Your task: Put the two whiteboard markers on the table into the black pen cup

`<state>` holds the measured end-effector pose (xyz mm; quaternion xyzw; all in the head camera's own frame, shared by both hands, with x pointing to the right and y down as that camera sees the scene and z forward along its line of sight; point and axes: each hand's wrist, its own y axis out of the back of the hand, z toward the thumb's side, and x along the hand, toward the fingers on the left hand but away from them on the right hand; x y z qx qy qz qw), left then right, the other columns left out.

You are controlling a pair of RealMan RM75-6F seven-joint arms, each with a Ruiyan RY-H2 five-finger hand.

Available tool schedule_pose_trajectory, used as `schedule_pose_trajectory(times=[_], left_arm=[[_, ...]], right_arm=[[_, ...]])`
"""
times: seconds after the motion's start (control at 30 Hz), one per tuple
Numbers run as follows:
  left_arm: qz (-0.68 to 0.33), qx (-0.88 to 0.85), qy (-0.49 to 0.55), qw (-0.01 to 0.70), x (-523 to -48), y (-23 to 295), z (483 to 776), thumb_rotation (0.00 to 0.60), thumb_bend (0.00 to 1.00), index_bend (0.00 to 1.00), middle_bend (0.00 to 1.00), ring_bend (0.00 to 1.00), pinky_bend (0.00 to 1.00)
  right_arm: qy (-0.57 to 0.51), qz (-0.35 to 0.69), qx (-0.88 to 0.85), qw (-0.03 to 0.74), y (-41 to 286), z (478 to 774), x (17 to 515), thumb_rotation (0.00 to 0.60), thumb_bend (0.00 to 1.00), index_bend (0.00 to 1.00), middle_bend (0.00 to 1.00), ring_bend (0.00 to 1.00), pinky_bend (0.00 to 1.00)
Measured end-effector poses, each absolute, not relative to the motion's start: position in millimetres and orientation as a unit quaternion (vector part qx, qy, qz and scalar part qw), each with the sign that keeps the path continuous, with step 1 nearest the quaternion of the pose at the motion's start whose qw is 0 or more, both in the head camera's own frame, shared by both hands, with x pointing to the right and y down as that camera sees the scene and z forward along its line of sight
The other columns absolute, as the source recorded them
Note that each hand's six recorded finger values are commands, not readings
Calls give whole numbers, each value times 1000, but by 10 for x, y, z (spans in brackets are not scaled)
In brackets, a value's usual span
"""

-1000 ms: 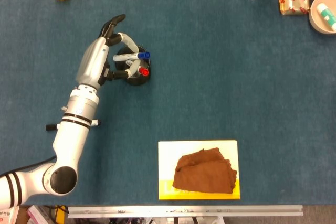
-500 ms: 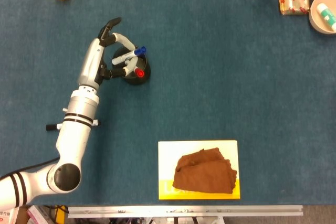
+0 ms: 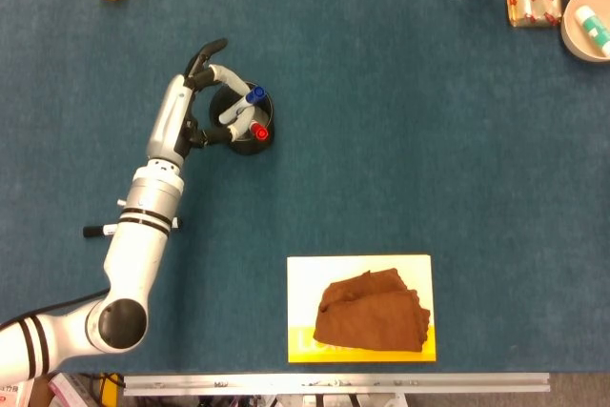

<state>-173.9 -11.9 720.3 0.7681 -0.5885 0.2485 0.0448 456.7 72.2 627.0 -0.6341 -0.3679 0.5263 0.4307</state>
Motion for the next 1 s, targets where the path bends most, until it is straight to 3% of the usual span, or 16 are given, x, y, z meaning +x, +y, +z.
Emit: schedule_pose_trajectory(times=[0.13,0.2,0.27,0.37,0.57,0.63,0.67,0.77,1.0], left_arm=[[251,773,-580,54,-1752,-92,7243,600,326,395,60,0,171],[255,777,-572,57,-1751,-75,7267,600,218,204,11,0,167],[260,781,-565,60,-1750,-61,7288,600,112,75,0,0,163],[267,782,-559,61,-1757,-53,7299,600,19,1,0,0,163],[264,783,-559,63,-1775,-58,7223,600,0,13,0,0,163],[271,784,-557,50,-1812,-69,7180,600,0,68,0,0,163],[275,784,-556,40,-1827,-73,7162,600,0,143,0,0,163],[298,782,-547,-10,-1895,-82,7086,600,8,322,0,0,163],[370,758,-515,-151,-2122,-86,6785,600,24,342,0,0,163]], right_arm=[[-368,527,-634,431,719,6272,4571,600,0,396,365,267,399],[-368,527,-633,430,716,6272,4572,600,0,396,365,267,399],[-368,527,-633,430,717,6270,4572,600,0,396,365,267,399],[-369,526,-633,431,716,6262,4570,600,0,396,365,267,399],[-371,526,-633,431,712,6250,4575,600,0,396,365,267,399],[-372,525,-632,431,710,6247,4577,600,0,396,365,267,399],[-372,525,-632,431,710,6246,4577,600,0,396,365,267,399],[-371,525,-633,431,714,6248,4571,600,0,396,365,267,399],[-364,529,-633,431,729,6285,4562,600,0,396,365,267,399]])
